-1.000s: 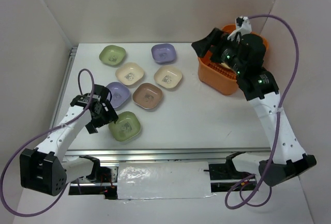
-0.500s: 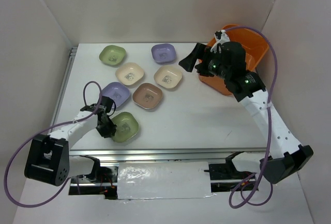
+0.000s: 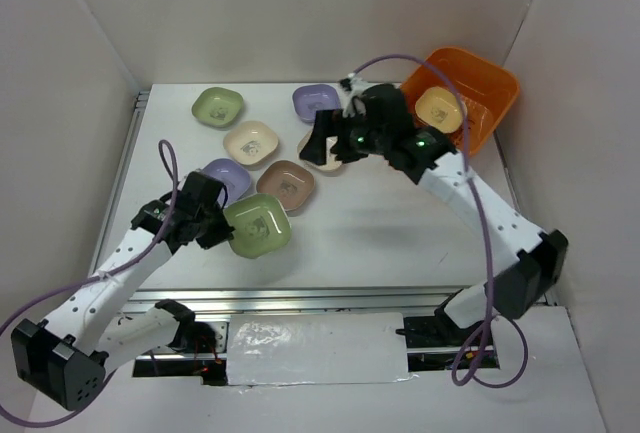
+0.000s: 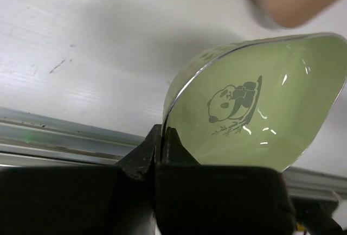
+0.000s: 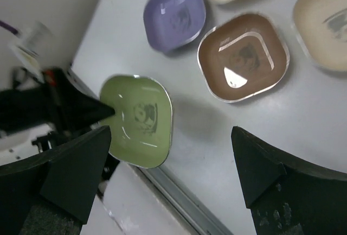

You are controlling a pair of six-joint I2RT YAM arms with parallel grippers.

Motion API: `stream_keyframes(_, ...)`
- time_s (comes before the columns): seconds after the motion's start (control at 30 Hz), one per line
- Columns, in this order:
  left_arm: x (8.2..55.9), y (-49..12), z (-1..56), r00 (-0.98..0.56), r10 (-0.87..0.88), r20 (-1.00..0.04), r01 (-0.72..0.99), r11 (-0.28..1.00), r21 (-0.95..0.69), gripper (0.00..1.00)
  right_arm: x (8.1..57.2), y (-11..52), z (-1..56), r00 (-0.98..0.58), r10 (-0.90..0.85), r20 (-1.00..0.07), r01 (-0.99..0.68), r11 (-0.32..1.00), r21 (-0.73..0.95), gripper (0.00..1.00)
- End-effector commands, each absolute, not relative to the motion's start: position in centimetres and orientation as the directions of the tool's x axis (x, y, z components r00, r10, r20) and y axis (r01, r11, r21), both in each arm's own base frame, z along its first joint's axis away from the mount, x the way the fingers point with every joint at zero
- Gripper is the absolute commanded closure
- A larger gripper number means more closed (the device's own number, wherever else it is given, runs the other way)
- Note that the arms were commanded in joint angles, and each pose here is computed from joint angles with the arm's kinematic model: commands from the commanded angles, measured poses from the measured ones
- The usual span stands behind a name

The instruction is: Place the plates into the plastic bin on the countertop

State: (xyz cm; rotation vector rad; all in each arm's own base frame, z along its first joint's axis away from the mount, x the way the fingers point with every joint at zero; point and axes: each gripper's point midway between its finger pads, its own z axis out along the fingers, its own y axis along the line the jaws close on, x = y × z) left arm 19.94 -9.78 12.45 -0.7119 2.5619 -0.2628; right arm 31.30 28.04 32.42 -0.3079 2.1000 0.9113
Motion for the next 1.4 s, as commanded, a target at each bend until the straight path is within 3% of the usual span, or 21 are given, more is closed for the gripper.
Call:
stream_keyframes(0.0, 20.1, -11.3, 15.2, -0.81, -0.443, -0.384, -0.341, 0.889, -0.306, 1.0, 29.3, 30.9, 27.0, -0.712, -0.092, -0.696, -0.539, 0.706, 0.459, 0.01)
stream_keyframes(0.17, 21.8, -13.2, 17.4, -0.839, -0.37, -0.4, -0.27, 0.92, -0.284, 1.0, 28.2, 32.8, 24.1, -0.744, -0.143, -0.653, -0.534, 0.714, 0.453, 0.04)
stream_keyframes(0.37, 24.4, -14.9, 20.4, -0.826, -0.347, -0.444, -0.209, 0.92, -0.33, 1.0, 27.5, 32.7, 19.3, -0.783, -0.184, -0.594, -0.464, 0.808, 0.362, 0.2)
stream_keyframes(0.53, 25.8, -15.5, 22.0, -0.823, -0.318, -0.47, -0.172, 0.929, -0.327, 1.0, 28.4, 31.3, 18.9, -0.779, -0.118, -0.616, -0.371, 0.879, 0.301, 0.27)
stream_keyframes(0.63, 26.1, -15.9, 22.2, -0.824, -0.312, -0.473, -0.159, 0.928, -0.336, 1.0, 28.7, 31.2, 19.8, -0.766, -0.084, -0.637, -0.357, 0.879, 0.314, 0.5)
stream_keyframes(0.67, 26.2, -16.0, 22.1, -0.826, -0.311, -0.471, -0.157, 0.928, -0.339, 1.0, 28.8, 31.2, 20.3, -0.758, -0.068, -0.648, -0.353, 0.879, 0.321, 0.9)
stream_keyframes(0.7, 26.3, -16.0, 22.1, -0.825, -0.31, -0.473, -0.156, 0.928, -0.338, 0.97, 28.9, 31.1, 20.8, -0.756, -0.041, -0.654, -0.332, 0.884, 0.329, 1.0)
stream_keyframes(0.8, 26.5, -14.6, 22.3, -0.799, -0.354, -0.486, -0.232, 0.927, -0.293, 0.01, 30.2, 29.7, 23.1, -0.71, 0.039, -0.703, -0.268, 0.908, 0.322, 1.0)
stream_keyframes(0.97, 27.7, -10.2, 26.6, -0.645, -0.487, -0.589, -0.404, 0.871, -0.279, 0.01, 37.5, 19.4, 28.4, -0.614, 0.272, -0.741, 0.044, 0.949, 0.312, 1.0)
stream_keyframes(1.1, 27.5, -7.9, 30.7, -0.504, -0.534, -0.678, -0.394, 0.841, -0.37, 0.01, 42.0, 8.4, 32.2, -0.487, 0.437, -0.756, 0.294, 0.897, 0.329, 1.0)
stream_keyframes(1.3, 27.3, -6.4, 27.0, -0.582, -0.478, -0.658, -0.402, 0.872, -0.278, 0.01, 49.1, -7.2, 30.6, -0.371, 0.586, -0.721, 0.558, 0.76, 0.331, 1.0)
stream_keyframes(1.37, 27.1, -6.0, 25.2, -0.614, -0.473, -0.633, -0.415, 0.875, -0.251, 0.01, 50.4, -9.1, 29.3, -0.373, 0.616, -0.694, 0.581, 0.738, 0.343, 1.0)
